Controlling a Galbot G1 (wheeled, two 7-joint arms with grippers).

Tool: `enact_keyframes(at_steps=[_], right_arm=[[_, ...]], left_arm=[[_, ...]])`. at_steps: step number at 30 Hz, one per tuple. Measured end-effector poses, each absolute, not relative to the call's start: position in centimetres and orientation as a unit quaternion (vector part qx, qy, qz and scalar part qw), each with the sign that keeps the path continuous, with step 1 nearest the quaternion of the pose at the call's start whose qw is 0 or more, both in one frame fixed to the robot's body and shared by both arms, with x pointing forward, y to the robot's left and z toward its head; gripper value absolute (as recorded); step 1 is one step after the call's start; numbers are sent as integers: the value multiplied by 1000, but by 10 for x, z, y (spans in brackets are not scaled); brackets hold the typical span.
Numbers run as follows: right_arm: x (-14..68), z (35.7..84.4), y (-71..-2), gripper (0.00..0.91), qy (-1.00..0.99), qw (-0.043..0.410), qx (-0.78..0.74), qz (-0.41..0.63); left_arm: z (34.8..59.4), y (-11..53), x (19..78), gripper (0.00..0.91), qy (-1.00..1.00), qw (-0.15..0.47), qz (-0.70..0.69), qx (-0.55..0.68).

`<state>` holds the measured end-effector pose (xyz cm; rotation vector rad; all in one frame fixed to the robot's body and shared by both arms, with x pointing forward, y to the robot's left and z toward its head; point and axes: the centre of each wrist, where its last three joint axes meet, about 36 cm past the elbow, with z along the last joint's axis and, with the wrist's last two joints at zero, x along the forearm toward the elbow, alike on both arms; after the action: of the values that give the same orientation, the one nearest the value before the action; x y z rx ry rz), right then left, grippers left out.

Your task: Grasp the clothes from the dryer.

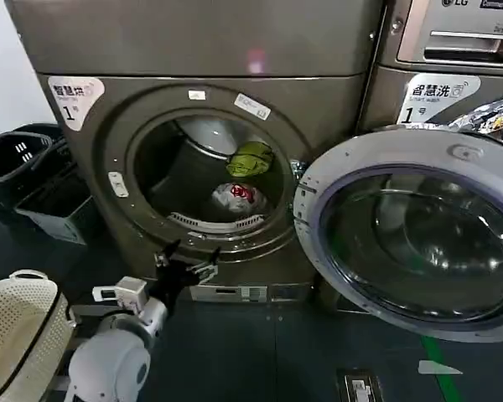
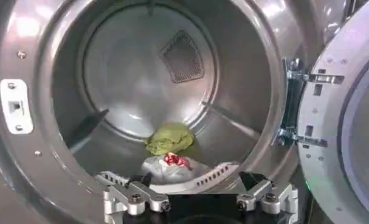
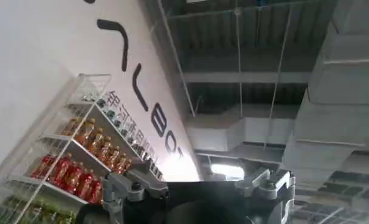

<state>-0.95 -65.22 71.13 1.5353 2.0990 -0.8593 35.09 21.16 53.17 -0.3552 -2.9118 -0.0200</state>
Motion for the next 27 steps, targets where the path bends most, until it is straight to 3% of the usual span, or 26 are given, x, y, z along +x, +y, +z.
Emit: enact_keyframes(at_steps=[27], right_arm=[[-18, 713, -654, 907, 746, 198, 557, -307]], left_arm=[[531, 209, 351, 907, -987, 101, -12, -124]])
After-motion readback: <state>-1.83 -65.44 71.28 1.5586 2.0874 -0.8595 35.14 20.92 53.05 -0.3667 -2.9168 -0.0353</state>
